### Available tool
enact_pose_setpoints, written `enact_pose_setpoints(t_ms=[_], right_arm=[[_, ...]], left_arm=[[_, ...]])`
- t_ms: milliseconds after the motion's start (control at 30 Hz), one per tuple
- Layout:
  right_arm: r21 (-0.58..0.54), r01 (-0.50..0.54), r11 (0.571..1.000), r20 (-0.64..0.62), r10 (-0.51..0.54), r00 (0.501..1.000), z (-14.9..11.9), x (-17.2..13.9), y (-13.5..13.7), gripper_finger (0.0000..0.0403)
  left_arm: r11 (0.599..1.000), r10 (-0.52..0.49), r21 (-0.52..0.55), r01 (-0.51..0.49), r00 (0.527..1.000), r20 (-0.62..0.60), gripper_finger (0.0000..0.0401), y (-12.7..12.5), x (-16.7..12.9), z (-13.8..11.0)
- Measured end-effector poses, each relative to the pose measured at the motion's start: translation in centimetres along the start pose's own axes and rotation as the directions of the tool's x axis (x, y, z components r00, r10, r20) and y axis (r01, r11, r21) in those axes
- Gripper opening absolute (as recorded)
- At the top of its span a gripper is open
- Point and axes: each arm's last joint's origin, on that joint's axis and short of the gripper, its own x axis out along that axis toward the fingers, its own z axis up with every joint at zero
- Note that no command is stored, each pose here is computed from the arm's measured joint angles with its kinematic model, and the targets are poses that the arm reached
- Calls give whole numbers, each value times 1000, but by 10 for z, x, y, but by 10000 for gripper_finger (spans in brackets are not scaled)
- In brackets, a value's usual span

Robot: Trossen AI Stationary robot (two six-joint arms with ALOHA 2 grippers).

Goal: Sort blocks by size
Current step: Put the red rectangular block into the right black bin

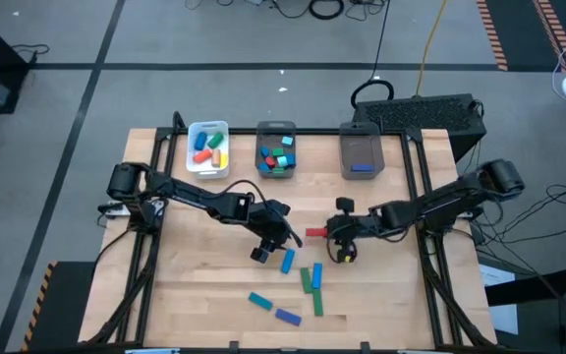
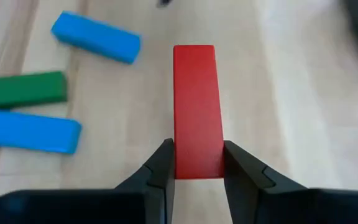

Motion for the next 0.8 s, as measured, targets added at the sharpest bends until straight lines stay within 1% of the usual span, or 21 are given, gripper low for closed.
enact_pose_setpoints(t_ms=[100, 167, 333, 400, 500, 567, 667, 733, 800], right_arm=[[25, 27, 999, 8, -27, 1000, 2, -16, -11, 82], [59, 67, 996, 36, -69, 997, 5, -26, -18, 82], [122, 143, 982, 28, -148, 989, 3, -47, -39, 83], [153, 199, 968, 29, -205, 978, 3, -53, -48, 83], [209, 320, 924, -1, -327, 945, -1, -62, -63, 83], [255, 380, 889, -37, -384, 923, -5, -67, -74, 83], [347, 469, 812, -104, -464, 880, -12, -73, -91, 84], [407, 509, 759, -126, -505, 854, -14, -76, -102, 84], [447, 534, 718, -153, -526, 836, -17, -77, -113, 84]], left_arm=[[1000, 0, -10, 0, 1000, 1, 173, -2, 2, -6], [1000, 4, -8, -4, 1000, 11, 173, -2, 3, -7], [1000, 7, -5, -7, 1000, 22, 173, -1, 10, -10], [1000, 15, 1, -15, 999, 45, 173, 0, 14, -9], [1000, 14, 0, -14, 999, 43, 173, 1, 22, -13], [1000, 6, -8, -6, 1000, 15, 173, 1, 26, -18], [1000, 2, -10, -1, 1000, 9, 173, 1, 32, -22], [1000, 1, -10, -1, 1000, 6, 173, 1, 33, -23], [1000, 1, -8, -1, 1000, 16, 173, 2, 35, -22]])
